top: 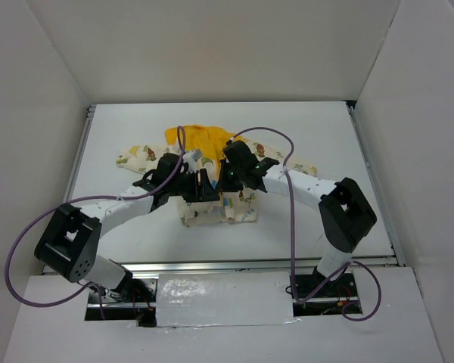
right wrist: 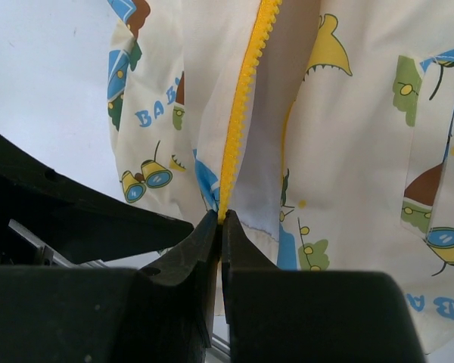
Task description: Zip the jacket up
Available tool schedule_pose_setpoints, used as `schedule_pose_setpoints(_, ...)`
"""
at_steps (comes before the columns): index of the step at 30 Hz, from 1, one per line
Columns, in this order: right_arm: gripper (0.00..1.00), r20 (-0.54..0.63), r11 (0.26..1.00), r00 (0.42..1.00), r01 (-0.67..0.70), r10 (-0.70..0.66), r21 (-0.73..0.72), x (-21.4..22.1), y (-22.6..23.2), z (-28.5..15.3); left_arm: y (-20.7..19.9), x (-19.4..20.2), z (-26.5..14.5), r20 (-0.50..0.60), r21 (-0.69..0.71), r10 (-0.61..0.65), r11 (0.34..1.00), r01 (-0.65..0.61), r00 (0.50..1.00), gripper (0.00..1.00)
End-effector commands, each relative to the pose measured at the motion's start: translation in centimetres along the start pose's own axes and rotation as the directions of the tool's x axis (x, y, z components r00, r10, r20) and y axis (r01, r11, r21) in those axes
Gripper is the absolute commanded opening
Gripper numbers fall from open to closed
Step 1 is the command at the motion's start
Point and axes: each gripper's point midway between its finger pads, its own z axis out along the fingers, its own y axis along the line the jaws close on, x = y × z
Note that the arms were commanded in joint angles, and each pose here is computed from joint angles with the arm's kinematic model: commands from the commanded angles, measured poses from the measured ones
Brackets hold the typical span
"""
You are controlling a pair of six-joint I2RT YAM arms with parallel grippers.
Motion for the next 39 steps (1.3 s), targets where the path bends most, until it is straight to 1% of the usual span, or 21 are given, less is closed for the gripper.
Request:
schedule_pose_setpoints(1,0.0,0.042,0.999,0.999,-0.009,0.01,-0.037,-1.2,1.6,-0.5,-2.2,-1.8,-0.5,0.045,0.052,0.03,0.998,-0.032,0.999,0.6)
schedule_pose_setpoints(3,0.0,0.05,0.998,0.999,-0.013,0.015,-0.057,-1.4,2.1,-1.0,-1.7,-1.4,-0.2,0.034,0.035,0.024,0.999,-0.026,0.999,0.52)
schedule_pose_setpoints(5,0.0,0.061,0.998,0.998,-0.012,0.016,-0.056,-1.7,2.2,-1.3,-1.3,-1.1,0.1,0.025,0.026,0.016,1.0,-0.017,1.0,0.51)
schedule_pose_setpoints(8,0.0,0.054,0.999,0.998,-0.01,0.013,-0.053,-1.7,2.3,-1.2,-1.2,-0.8,0.3,0.02,0.029,0.016,0.999,-0.016,1.0,0.54)
schedule_pose_setpoints(11,0.0,0.048,0.999,0.999,-0.011,0.013,-0.039,-1.4,2.2,-0.8,-1.3,-0.7,0.6,0.012,0.03,0.014,0.999,-0.014,1.0,0.63)
schedule_pose_setpoints(12,0.0,0.051,0.999,0.999,-0.015,0.017,-0.035,-1.6,2.1,-0.8,-1.3,-0.6,0.7,0.009,0.031,0.017,0.999,-0.017,1.0,0.65)
schedule_pose_setpoints(14,0.0,0.051,1.0,0.998,-0.018,0.02,-0.026,-1.6,2.1,-0.6,-1.5,-0.6,0.9,0.009,0.029,0.024,0.999,-0.024,1.0,0.64)
schedule_pose_setpoints(15,0.0,0.052,0.999,0.998,-0.023,0.024,-0.023,-1.6,2.0,-0.5,-1.4,-0.4,1.0,0.0,0.019,0.023,1.0,-0.023,1.0,0.58)
schedule_pose_setpoints(17,0.0,0.057,0.999,0.998,-0.028,0.03,-0.026,-1.8,2.1,-0.7,-1.1,-0.2,1.2,-0.006,0.005,0.026,1.0,-0.026,1.0,0.52)
schedule_pose_setpoints(21,0.0,0.065,0.999,0.997,-0.028,0.029,-0.022,-1.9,2.1,-0.9,-0.6,0.2,1.5,-0.016,-0.011,0.022,1.0,-0.022,1.0,0.3)
schedule_pose_setpoints(22,0.0,0.066,0.999,0.997,-0.028,0.029,-0.017,-1.9,2.0,-0.9,-0.6,0.2,1.5,-0.016,-0.011,0.022,1.0,-0.022,1.0,0.28)
schedule_pose_setpoints(23,0.0,0.066,1.0,0.997,-0.027,0.028,-0.015,-1.9,2.0,-0.9,-0.6,0.1,1.4,-0.013,-0.013,0.021,1.0,-0.021,1.0,0.25)
schedule_pose_setpoints(27,0.01,0.063,1.0,0.998,-0.021,0.022,-0.007,-1.7,1.7,-0.8,-0.8,-0.1,1.4,-0.012,-0.009,0.027,1.0,-0.027,1.0,0.2)
schedule_pose_setpoints(28,0.03,0.067,1.0,0.998,-0.021,0.021,-0.009,-1.9,1.8,-0.8,-0.9,-0.1,1.4,-0.012,-0.001,0.032,1.0,-0.032,0.999,0.18)
schedule_pose_setpoints(29,0.13,0.062,1.0,0.998,-0.016,0.017,-0.018,-1.7,2.0,-0.9,-1.1,-0.2,1.3,-0.011,0.005,0.033,0.999,-0.033,0.999,0.14)
schedule_pose_setpoints(30,0.22,0.064,1.0,0.998,-0.008,0.01,-0.025,-1.7,1.9,-1.1,-1.3,-0.1,1.3,-0.014,0.016,0.035,0.999,-0.035,0.999,0.05)
schedule_pose_setpoints(32,0.36,0.077,0.999,0.997,-0.003,0.006,-0.04,-1.8,2.0,-1.4,-1.4,-0.2,1.3,-0.008,0.022,0.038,0.999,-0.038,0.999,0.0)
schedule_pose_setpoints(34,0.45,0.093,0.998,0.996,-0.005,0.01,-0.057,-1.9,1.5,-1.9,-1.2,-0.2,1.2,-0.007,0.014,0.031,0.999,-0.031,0.999,0.0)
schedule_pose_setpoints(36,0.51,0.096,0.997,0.995,-0.018,0.026,-0.079,-1.6,0.5,-2.8,-1.1,-0.3,1.2,-0.008,0.019,0.023,1.0,-0.023,1.0,0.0)
schedule_pose_setpoints(39,0.53,0.118,0.987,0.993,-0.004,0.023,-0.159,-1.2,0.5,-3.8,-1.1,-0.2,1.1,-0.009,0.025,0.012,1.0,-0.012,1.0,0.0)
